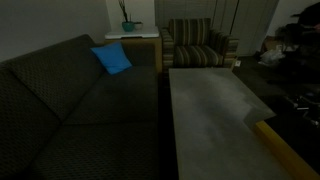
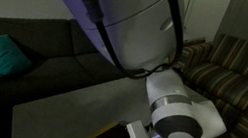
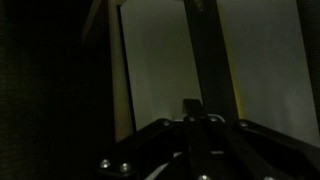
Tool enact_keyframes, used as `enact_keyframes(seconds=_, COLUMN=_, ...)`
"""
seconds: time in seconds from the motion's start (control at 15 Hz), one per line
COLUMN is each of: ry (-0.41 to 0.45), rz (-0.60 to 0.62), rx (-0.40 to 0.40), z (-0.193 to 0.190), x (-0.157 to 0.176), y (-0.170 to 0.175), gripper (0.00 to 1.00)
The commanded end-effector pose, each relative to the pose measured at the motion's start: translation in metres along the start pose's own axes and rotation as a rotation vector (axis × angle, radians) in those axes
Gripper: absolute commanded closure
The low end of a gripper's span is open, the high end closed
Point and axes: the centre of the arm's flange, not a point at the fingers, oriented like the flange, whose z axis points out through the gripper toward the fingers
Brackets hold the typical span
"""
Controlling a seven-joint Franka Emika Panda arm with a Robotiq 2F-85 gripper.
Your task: Open the first page of the book
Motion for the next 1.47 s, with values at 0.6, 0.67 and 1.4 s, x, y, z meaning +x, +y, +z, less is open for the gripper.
enact_keyframes(seconds=0.6, ry=-0.169, rz=-0.151, rx=0.022, z=-0.011, x=0.01, y=-0.067, gripper=1.0)
enact_keyframes(seconds=0.67, ry=-0.185, rz=-0.163, rx=0.03, z=-0.01, x=0.009, y=-0.072, gripper=1.0)
enact_keyframes(seconds=1.4, ry=-0.331, rz=-0.238, rx=0.115, z=0.033, x=0.026, y=-0.129, gripper=1.0)
